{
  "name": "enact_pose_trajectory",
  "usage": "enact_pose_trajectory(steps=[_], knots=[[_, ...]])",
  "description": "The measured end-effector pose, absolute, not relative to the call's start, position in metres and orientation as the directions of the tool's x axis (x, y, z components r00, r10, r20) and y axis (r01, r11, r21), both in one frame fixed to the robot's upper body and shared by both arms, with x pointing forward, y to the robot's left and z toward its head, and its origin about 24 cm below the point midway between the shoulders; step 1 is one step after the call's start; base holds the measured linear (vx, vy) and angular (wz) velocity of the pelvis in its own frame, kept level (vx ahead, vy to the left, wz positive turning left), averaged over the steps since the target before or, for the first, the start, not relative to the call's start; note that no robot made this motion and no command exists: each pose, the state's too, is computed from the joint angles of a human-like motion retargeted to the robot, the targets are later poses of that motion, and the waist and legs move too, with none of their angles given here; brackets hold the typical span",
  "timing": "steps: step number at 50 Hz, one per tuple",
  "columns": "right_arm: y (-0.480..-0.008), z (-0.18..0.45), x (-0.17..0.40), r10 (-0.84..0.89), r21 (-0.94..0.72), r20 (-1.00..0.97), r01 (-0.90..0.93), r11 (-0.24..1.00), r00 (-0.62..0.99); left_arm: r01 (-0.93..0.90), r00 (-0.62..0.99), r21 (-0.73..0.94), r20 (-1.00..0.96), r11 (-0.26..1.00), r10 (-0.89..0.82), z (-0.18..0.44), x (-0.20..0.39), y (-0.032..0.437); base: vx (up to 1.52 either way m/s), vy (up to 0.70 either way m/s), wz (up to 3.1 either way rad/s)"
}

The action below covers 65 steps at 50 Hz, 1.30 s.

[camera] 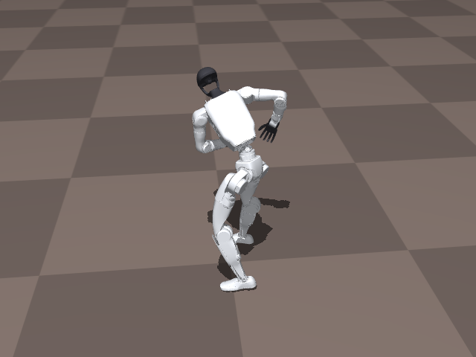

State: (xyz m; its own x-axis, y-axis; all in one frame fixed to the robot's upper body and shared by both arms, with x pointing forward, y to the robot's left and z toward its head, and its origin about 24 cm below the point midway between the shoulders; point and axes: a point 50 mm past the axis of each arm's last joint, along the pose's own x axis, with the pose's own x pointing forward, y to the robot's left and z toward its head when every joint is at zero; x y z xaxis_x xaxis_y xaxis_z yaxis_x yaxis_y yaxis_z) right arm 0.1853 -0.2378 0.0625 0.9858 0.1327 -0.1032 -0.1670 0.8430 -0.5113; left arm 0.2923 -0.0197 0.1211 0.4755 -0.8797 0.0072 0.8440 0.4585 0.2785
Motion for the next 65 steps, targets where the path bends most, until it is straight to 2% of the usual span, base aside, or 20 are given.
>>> enact_pose_trajectory(steps=[5,10,13,17,20,22,23,25,27,28,30,32,33,35,40,42,47,53,60,65], knots=[[-0.234,0.055,0.173,0.184,-0.577,-0.154,-0.240,0.781,0.971,0.882,0.434,0.234,-0.059,0.410,-0.899,0.099,0.282,-0.024,-0.13,0.11,-0.47],[-0.226,0.060,0.167,0.240,-0.625,-0.135,-0.271,0.732,0.961,0.858,0.490,0.224,-0.092,0.462,-0.867,0.093,0.291,0.005,-0.06,0.11,-0.03],[-0.223,0.063,0.165,0.232,-0.648,-0.105,-0.243,0.722,0.967,0.838,0.510,0.271,-0.081,0.474,-0.856,0.116,0.298,0.032,-0.03,0.13,0.42],[-0.223,0.066,0.163,0.215,-0.669,-0.089,-0.218,0.711,0.973,0.801,0.517,0.390,-0.067,0.455,-0.853,0.179,0.304,0.077,0.05,0.09,0.78],[-0.227,0.069,0.163,0.197,-0.681,-0.076,-0.195,0.706,0.977,0.666,0.657,0.467,0.001,0.582,-0.754,0.236,0.323,0.123,0.14,0.05,1.02],[-0.229,0.072,0.165,0.171,-0.689,-0.051,-0.159,0.707,0.984,0.426,0.819,0.479,0.156,0.767,-0.553,0.281,0.344,0.168,0.20,0.03,0.98],[-0.230,0.073,0.166,0.156,-0.690,-0.037,-0.138,0.710,0.987,0.252,0.878,0.455,0.264,0.854,-0.400,0.305,0.353,0.194,0.23,0.02,0.97],[-0.233,0.076,0.170,0.126,-0.690,0.006,-0.087,0.718,0.992,-0.162,0.856,0.282,0.517,0.946,-0.008,0.356,0.359,0.252,0.24,0.02,1.02],[-0.233,0.080,0.175,0.116,-0.686,0.057,-0.046,0.726,0.992,-0.451,0.620,-0.126,0.667,0.883,0.412,0.412,0.338,0.309,0.25,0.06,1.08],[-0.232,0.083,0.177,0.122,-0.687,0.073,-0.039,0.725,0.990,-0.477,0.484,-0.373,0.645,0.796,0.592,0.436,0.317,0.335,0.24,0.09,1.11],[-0.233,0.087,0.181,0.146,-0.711,0.082,-0.045,0.701,0.986,-0.347,0.330,-0.753,0.459,0.558,0.825,0.471,0.267,0.380,0.25,0.10,1.09],[-0.235,0.092,0.183,0.147,-0.714,0.104,-0.029,0.699,0.984,-0.244,0.269,-0.868,0.368,0.433,0.890,0.489,0.223,0.405,0.24,0.09,0.96],[-0.238,0.094,0.184,0.125,-0.717,0.118,-0.002,0.697,0.985,-0.222,0.249,-0.891,0.340,0.395,0.907,0.493,0.210,0.412,0.20,0.07,0.93],[-0.243,0.096,0.185,0.084,-0.707,0.135,0.037,0.706,0.987,-0.258,0.198,-0.876,0.365,0.407,0.910,0.502,0.196,0.412,0.18,0.04,0.89],[-0.241,0.085,0.186,0.081,-0.675,0.067,-0.015,0.738,0.994,-0.339,0.206,-0.647,0.657,0.683,0.725,0.537,0.203,0.373,0.14,0.06,0.86],[-0.238,0.086,0.190,0.110,-0.679,0.062,-0.039,0.733,0.992,-0.299,0.219,-0.620,0.695,0.726,0.684,0.543,0.203,0.365,0.09,0.08,0.89],[-0.230,0.096,0.202,0.168,-0.716,0.106,-0.042,0.697,0.980,-0.242,0.230,-0.668,0.665,0.704,0.710,0.538,0.208,0.366,0.04,0.02,0.71],[-0.225,0.098,0.204,0.191,-0.710,0.126,-0.046,0.703,0.974,-0.336,0.221,-0.668,0.629,0.664,0.745,0.523,0.216,0.377,-0.01,-0.02,0.17],[-0.226,0.093,0.202,0.181,-0.712,0.106,-0.052,0.700,0.978,-0.293,0.307,-0.627,0.654,0.722,0.692,0.511,0.238,0.369,-0.08,-0.13,-0.31],[-0.227,0.087,0.200,0.152,-0.690,0.100,-0.042,0.723,0.983,-0.287,0.404,-0.521,0.695,0.804,0.595,0.495,0.271,0.346,-0.10,-0.11,-0.46]])
